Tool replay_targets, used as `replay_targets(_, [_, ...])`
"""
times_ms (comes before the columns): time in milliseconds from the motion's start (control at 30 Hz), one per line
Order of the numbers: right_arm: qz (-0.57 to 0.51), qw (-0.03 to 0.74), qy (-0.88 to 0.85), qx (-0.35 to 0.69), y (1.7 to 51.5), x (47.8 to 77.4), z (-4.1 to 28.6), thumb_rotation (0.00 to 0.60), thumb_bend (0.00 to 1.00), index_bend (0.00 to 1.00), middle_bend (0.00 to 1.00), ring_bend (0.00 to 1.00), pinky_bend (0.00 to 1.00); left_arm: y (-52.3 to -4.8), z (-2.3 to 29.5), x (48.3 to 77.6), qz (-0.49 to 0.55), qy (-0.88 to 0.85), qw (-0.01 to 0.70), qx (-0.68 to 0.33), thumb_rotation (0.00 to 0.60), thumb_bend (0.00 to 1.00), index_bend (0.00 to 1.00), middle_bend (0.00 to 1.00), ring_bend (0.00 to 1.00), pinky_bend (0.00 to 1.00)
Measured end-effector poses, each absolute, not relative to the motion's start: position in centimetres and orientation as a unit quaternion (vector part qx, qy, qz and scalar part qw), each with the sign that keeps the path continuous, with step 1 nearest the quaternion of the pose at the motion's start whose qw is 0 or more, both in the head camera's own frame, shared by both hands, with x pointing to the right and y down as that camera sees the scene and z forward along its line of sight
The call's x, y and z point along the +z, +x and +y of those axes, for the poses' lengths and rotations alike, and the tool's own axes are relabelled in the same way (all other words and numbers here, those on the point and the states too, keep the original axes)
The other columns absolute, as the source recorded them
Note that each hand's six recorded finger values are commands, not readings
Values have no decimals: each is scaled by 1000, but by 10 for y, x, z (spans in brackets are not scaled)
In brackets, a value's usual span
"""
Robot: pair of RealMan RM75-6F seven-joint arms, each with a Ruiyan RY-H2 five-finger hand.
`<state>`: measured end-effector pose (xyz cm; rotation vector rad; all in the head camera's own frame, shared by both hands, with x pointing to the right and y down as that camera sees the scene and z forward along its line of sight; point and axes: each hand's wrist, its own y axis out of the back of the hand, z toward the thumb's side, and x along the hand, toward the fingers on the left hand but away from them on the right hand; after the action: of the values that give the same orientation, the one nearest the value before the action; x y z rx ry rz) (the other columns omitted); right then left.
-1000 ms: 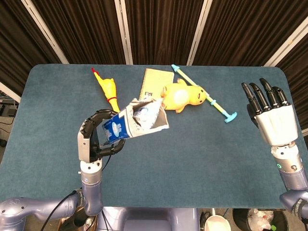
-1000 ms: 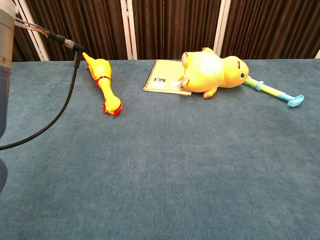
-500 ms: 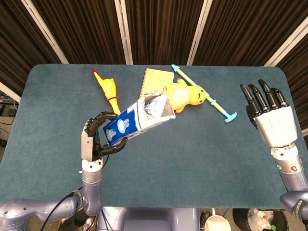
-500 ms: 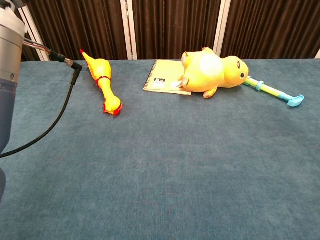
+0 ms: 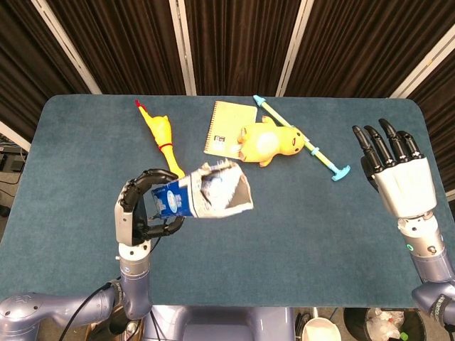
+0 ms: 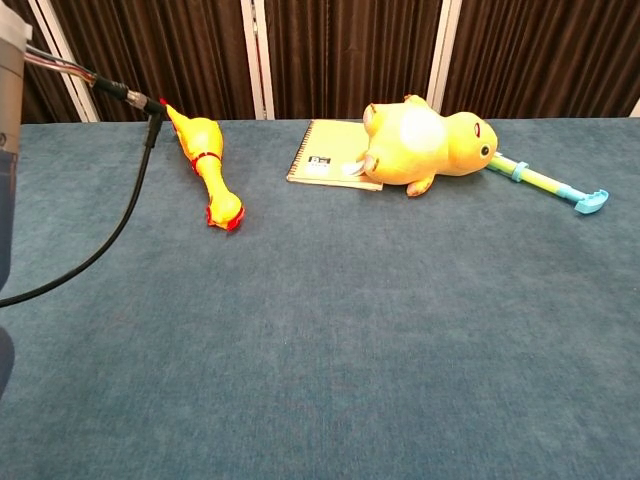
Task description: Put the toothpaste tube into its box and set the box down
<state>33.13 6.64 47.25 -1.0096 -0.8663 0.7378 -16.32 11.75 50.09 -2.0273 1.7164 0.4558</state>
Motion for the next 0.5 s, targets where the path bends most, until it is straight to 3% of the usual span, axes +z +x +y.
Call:
replay_targets(133, [-391, 725, -458, 335, 331, 473, 68, 600, 501, 144, 324, 217, 407, -163, 117, 508, 622, -736, 221, 149, 600, 526, 318, 502, 470, 585])
replay_targets(500, [-387, 723, -462, 336, 332, 476, 69, 600, 501, 144, 325, 217, 407, -164, 119, 516, 622, -738, 220, 140, 600, 554, 341, 523, 493, 611])
